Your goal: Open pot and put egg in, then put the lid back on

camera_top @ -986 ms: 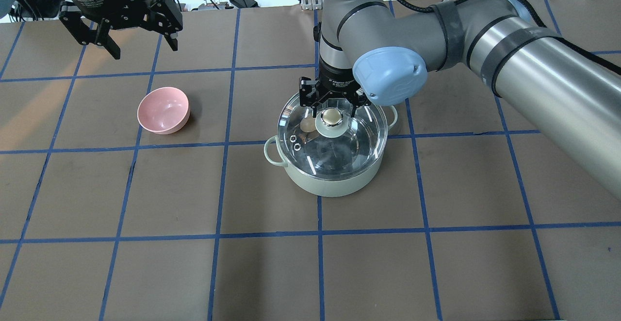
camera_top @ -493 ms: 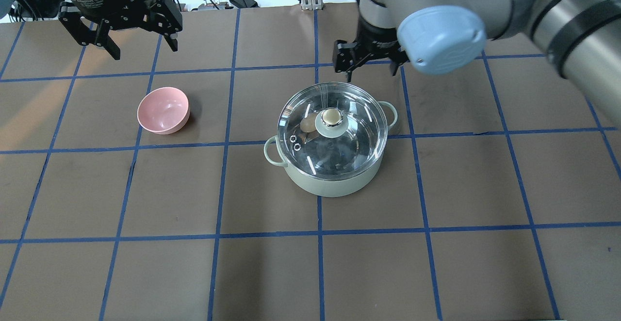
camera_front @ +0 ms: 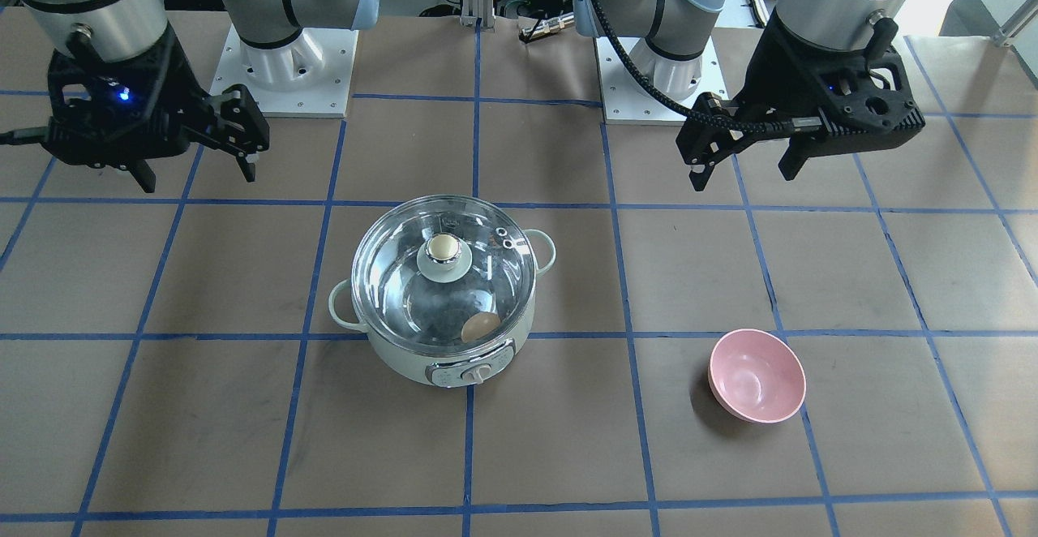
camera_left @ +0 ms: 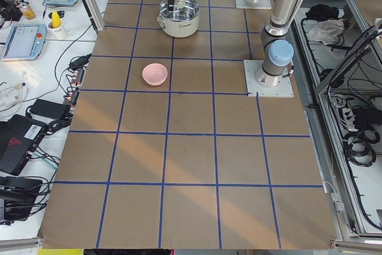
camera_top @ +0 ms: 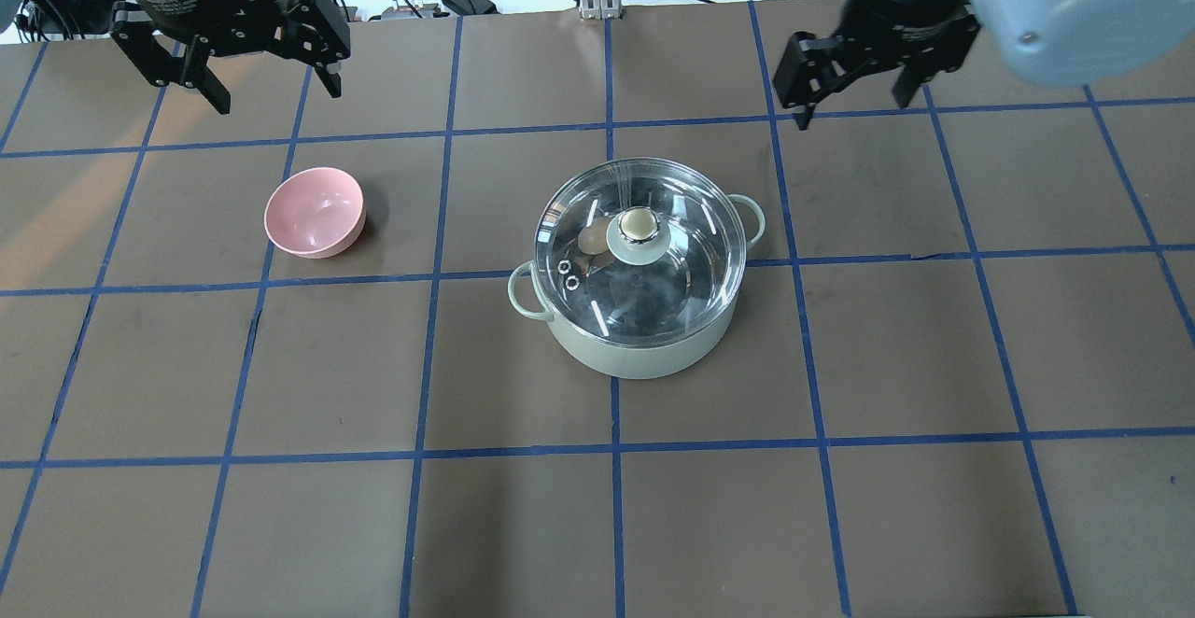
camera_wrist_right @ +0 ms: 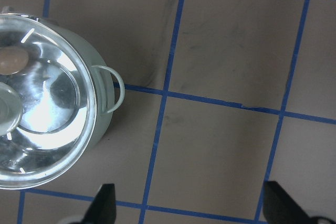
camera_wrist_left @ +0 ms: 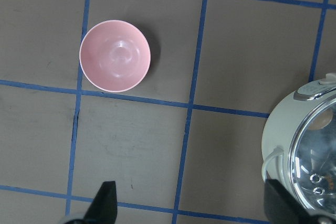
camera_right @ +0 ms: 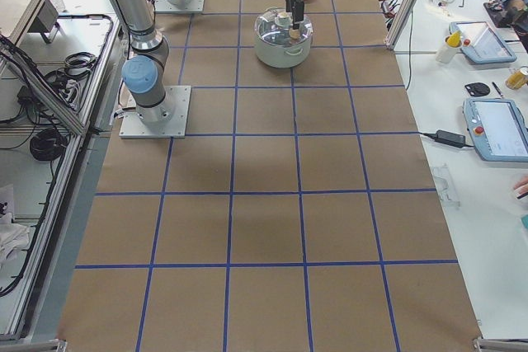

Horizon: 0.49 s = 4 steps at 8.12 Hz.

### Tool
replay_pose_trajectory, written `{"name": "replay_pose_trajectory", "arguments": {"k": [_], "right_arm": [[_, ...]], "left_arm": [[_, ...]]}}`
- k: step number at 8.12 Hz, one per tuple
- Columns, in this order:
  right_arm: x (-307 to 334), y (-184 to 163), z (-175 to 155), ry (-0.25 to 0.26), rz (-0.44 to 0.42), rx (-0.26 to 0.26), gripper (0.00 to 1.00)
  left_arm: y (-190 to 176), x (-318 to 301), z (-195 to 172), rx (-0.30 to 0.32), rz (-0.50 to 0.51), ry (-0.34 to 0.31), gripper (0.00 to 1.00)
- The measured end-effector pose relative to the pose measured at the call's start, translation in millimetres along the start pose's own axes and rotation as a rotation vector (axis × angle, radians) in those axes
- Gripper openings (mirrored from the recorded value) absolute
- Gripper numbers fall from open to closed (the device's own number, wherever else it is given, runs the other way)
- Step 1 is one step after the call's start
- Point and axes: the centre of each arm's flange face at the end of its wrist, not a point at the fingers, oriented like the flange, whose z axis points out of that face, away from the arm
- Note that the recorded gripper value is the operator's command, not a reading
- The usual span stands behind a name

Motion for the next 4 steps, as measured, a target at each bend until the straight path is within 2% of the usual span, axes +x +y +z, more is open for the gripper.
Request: {"name": "replay_pose_trajectory", "arguments": {"k": [2, 4], "right_arm": [[5, 10, -8, -0.022, -0.008, -0.003, 1.0], [-9, 8, -15, -0.012, -0.039, 0.032, 1.0]], "left_arm": [[0, 1, 1, -0.003, 0.0, 0.003, 1.0], [0, 1, 1, -0.003, 0.001, 0.004, 1.0]]}}
